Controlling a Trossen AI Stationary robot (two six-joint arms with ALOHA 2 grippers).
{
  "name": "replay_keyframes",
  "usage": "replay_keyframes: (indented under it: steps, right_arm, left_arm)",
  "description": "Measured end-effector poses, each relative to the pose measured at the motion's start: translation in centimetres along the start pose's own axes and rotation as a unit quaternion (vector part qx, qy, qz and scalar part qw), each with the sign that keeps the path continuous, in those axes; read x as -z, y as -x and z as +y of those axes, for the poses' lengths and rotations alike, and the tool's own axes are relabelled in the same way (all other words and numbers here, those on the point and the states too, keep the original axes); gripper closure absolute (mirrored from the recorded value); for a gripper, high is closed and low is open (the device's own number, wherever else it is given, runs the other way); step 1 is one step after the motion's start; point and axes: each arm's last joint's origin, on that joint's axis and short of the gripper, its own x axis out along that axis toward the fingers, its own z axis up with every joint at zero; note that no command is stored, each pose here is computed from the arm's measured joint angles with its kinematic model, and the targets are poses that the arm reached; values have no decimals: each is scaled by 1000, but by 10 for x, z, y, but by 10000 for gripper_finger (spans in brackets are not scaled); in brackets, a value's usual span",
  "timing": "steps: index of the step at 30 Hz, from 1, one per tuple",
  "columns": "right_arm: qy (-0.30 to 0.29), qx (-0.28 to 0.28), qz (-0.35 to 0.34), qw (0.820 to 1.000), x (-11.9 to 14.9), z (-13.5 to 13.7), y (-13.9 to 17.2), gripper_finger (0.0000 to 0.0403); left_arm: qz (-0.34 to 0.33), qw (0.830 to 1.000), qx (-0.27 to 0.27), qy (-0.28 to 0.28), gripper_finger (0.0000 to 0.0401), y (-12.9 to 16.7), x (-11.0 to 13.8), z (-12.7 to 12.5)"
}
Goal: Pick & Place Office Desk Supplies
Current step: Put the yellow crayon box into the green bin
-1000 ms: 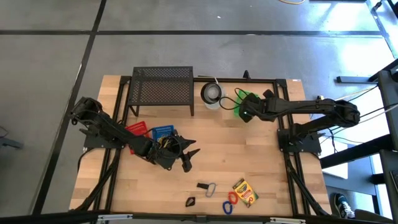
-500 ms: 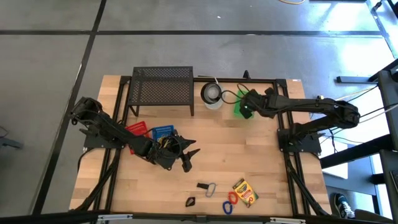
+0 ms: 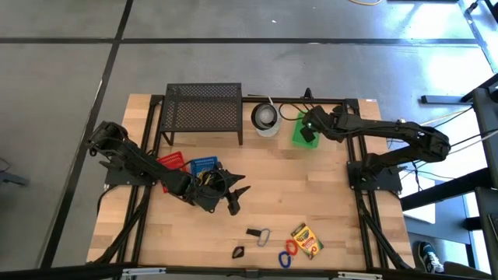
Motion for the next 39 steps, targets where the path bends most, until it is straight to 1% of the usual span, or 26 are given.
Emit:
replay_keyframes:
  steps: [5,6,11,17,21,28,33,36,39]
  right_arm:
    - [14,-50,24,998,-3,-4,-4,393]
    - [15,-53,25,998,-3,-4,-4,393]
    - [14,-40,27,999,-2,-6,-6,393]
    - [12,-38,29,999,-2,-8,-7,389]
    - [11,-40,34,999,-2,-8,-8,371]
    - [5,-39,30,999,-3,-9,-10,324]
    - [5,-6,18,1000,-4,-11,-10,295]
    - [5,-2,16,1000,-4,-11,-10,284]
    - [16,-10,19,1000,-4,-11,-10,279]
  left_arm:
    - [0,1000,0,1,214,0,0,0]
    - [0,1000,0,1,214,0,0,0]
    - [0,1000,0,1,212,0,0,0]
    - [0,1000,0,1,214,0,0,0]
    - [0,1000,0,1,212,0,0,0]
    - [0,1000,0,2,213,0,0,0]
    - [4,1000,8,3,213,0,0,0]
    - [7,1000,12,7,214,0,0,-1]
    - [7,1000,12,14,212,0,0,-1]
